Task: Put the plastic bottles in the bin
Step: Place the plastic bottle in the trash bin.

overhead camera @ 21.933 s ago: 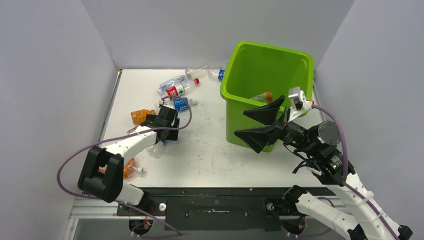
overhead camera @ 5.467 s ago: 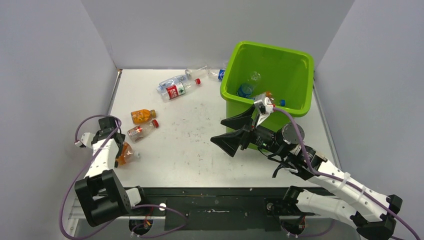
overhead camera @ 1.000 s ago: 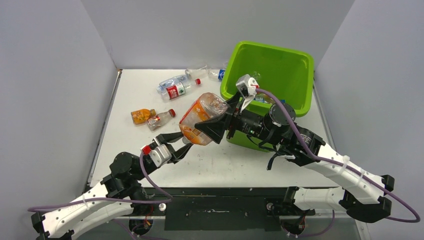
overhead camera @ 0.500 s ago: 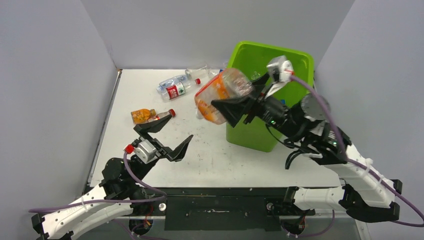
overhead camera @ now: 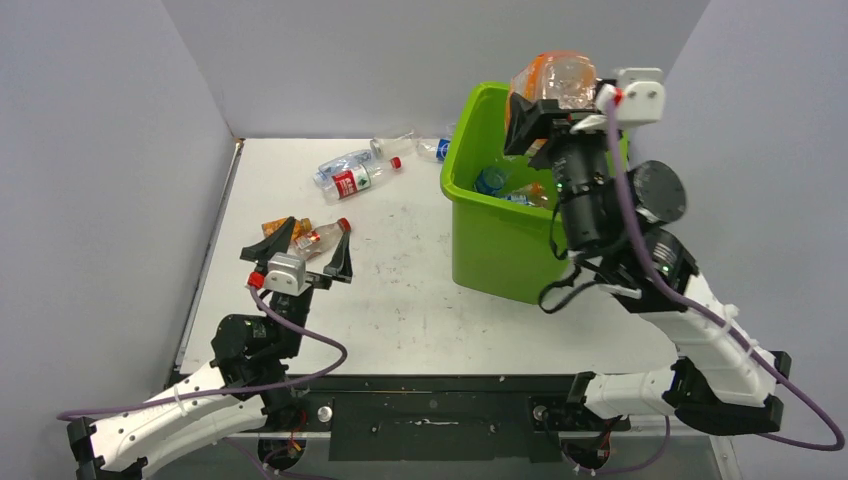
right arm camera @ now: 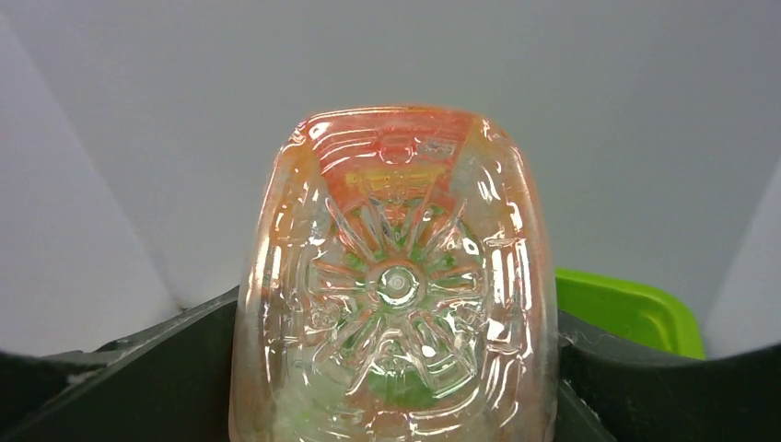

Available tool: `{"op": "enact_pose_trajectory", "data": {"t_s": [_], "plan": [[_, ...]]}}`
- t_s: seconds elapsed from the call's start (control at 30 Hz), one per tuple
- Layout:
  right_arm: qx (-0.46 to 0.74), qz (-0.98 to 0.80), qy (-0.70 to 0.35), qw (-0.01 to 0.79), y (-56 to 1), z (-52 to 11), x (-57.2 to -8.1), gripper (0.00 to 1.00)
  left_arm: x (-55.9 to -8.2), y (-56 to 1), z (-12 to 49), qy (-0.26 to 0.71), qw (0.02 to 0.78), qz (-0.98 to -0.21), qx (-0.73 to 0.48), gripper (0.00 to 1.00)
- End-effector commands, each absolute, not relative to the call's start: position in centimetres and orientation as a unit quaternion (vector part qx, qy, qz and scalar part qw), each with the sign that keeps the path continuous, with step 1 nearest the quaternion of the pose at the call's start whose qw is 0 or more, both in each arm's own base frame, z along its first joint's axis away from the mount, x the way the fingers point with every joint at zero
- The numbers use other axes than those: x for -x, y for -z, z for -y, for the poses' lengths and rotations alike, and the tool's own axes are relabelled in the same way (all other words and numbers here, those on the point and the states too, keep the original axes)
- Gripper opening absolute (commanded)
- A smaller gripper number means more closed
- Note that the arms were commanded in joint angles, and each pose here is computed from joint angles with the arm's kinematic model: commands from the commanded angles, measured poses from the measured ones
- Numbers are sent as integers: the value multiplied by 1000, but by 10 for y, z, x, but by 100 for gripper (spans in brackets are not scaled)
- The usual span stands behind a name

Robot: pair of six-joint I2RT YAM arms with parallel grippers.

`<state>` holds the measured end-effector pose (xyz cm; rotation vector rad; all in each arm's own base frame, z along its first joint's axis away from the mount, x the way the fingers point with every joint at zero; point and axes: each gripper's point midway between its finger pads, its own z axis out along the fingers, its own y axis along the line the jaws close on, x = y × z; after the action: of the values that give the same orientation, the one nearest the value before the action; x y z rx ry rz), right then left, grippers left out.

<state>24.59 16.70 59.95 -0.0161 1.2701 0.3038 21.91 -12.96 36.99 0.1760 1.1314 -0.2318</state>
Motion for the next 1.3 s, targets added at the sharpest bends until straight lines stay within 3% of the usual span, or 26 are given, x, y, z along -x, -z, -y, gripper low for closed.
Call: {"op": "enact_pose_trajectory", "data": {"t_s": [0.0, 0.2, 0.53, 0.6, 0.67, 0.73, 0.8, 0.97, 1.27], "plan": [[-51, -612, -14, 789, -578, -136, -285, 34, -227, -370, 104, 53, 834, -549, -22, 96], [-138, -651, -10, 747, -511, -72, -369, 35, -233, -362, 98, 15, 822, -569, -19, 98], [-182, -678, -53, 710, -438, -44, -408, 43, -231, -362, 68, -36, 818, -573, 40, 98], [-175, -682, -67, 707, -434, -51, -412, 53, -230, -363, 68, -33, 820, -571, 40, 98], [-165, -688, -86, 702, -432, -60, -416, 79, -230, -364, 68, -31, 821, -569, 37, 98], [-159, -693, -107, 695, -433, -68, -417, 93, -230, -364, 70, -31, 821, -569, 31, 98], [-155, -691, -132, 694, -441, -77, -415, 100, -231, -363, 72, -31, 821, -569, 27, 97], [-102, -673, -202, 704, -480, -118, -389, 92, -233, -359, 75, -37, 817, -574, 21, 97], [110, -612, -410, 668, -504, -203, -266, 93, -253, -341, 97, -47, 781, -622, 9, 96]]}}
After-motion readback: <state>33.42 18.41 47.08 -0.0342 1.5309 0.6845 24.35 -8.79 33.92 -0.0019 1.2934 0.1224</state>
